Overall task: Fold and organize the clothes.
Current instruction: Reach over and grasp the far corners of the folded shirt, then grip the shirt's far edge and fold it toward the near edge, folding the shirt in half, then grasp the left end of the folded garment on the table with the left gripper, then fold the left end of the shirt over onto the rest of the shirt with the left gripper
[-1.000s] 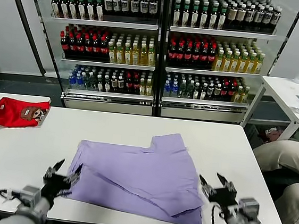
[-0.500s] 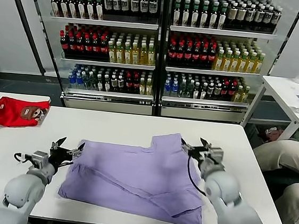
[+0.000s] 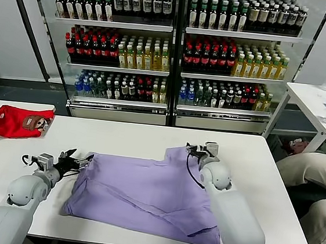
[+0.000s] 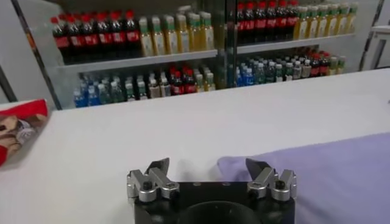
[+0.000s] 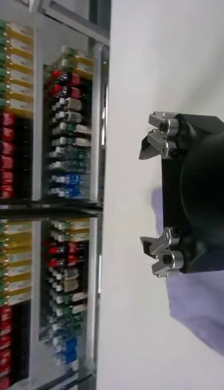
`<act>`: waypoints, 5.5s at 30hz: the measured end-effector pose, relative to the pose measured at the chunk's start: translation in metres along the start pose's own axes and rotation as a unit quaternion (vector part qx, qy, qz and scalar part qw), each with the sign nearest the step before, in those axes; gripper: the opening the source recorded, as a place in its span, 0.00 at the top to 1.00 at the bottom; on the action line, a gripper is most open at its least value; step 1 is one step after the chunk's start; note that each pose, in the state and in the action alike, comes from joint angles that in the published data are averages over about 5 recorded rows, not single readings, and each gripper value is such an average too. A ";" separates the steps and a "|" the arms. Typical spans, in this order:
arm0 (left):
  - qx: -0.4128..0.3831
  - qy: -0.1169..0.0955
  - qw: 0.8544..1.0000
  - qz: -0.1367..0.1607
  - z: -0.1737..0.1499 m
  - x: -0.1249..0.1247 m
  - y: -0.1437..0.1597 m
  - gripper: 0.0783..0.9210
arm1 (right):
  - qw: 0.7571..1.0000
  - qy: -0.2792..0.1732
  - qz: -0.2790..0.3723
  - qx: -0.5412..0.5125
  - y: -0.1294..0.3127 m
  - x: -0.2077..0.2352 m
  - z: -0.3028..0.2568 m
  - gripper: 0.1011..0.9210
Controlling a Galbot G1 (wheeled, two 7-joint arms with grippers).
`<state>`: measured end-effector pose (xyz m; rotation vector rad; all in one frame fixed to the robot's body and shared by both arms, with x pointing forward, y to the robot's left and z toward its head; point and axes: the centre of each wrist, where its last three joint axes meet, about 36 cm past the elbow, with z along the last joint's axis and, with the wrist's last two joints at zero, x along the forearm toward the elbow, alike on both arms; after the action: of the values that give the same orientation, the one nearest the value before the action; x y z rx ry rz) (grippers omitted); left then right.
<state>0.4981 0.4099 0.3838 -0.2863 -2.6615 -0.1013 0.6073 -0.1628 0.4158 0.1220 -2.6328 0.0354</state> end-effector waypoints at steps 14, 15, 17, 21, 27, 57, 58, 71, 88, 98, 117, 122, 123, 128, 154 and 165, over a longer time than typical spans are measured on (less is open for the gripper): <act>0.013 0.005 1.000 0.006 0.002 -0.012 0.009 0.41 | 1.000 0.013 -0.002 -0.012 0.013 -0.013 0.003 0.43; 0.013 0.005 1.000 0.007 0.003 -0.012 0.009 0.44 | 1.000 0.014 -0.001 -0.013 0.013 -0.013 0.003 0.47; 0.014 0.005 1.000 0.008 0.004 -0.012 0.008 0.50 | 1.000 0.015 -0.001 -0.013 0.013 -0.013 0.004 0.54; 0.018 0.007 1.000 0.010 0.007 -0.014 0.008 0.64 | 1.000 0.015 0.000 -0.014 0.012 -0.014 0.003 0.68; 0.021 0.006 1.000 0.013 0.009 -0.015 0.005 0.84 | 1.000 0.007 -0.002 -0.013 0.010 -0.014 0.006 0.89; 0.041 -0.075 0.996 0.026 0.038 0.071 -0.027 0.99 | 0.996 -0.075 -0.040 0.009 -0.031 0.186 0.058 0.97; 0.041 -0.075 0.996 0.025 0.040 0.073 -0.028 0.99 | 0.996 -0.074 -0.042 0.010 -0.030 0.191 0.061 0.97; 0.029 -0.064 0.997 0.013 0.051 0.100 -0.022 0.99 | 0.997 -0.056 -0.047 0.023 -0.026 0.222 0.086 0.97; -0.012 -0.017 1.000 0.008 0.042 0.115 -0.034 0.62 | 0.998 -0.031 -0.045 0.038 -0.025 0.263 0.103 0.63; 0.018 0.005 0.999 -0.032 0.047 0.119 -0.069 0.27 | 0.998 -0.036 -0.050 0.034 -0.018 0.290 0.106 0.28; 0.106 0.042 0.990 -0.078 0.049 0.120 -0.106 0.56 | 0.998 -0.035 -0.047 0.030 -0.014 0.299 0.115 0.12; 0.111 0.049 0.989 -0.079 0.052 0.120 -0.112 0.73 | 0.998 -0.034 -0.048 0.029 -0.013 0.299 0.116 0.12; 0.112 0.050 0.989 -0.079 0.053 0.121 -0.114 0.76 | 0.998 -0.034 -0.048 0.029 -0.013 0.299 0.116 0.12; 0.112 0.052 0.989 -0.078 0.052 0.122 -0.118 0.92 | 0.998 -0.035 -0.047 0.030 -0.013 0.300 0.117 0.12; -0.007 -0.037 0.970 -0.240 -0.012 0.187 -0.020 0.96 | 0.998 -0.044 -0.041 0.033 -0.013 0.301 0.119 0.12; 0.071 -0.059 0.995 -0.047 -0.028 0.166 -0.113 0.96 | 0.998 -0.042 -0.042 0.034 -0.013 0.301 0.121 0.12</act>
<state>0.3403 0.3269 0.4811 -0.1244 -2.7818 0.0790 0.2881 -0.2054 0.4561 0.2632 -2.7071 0.0924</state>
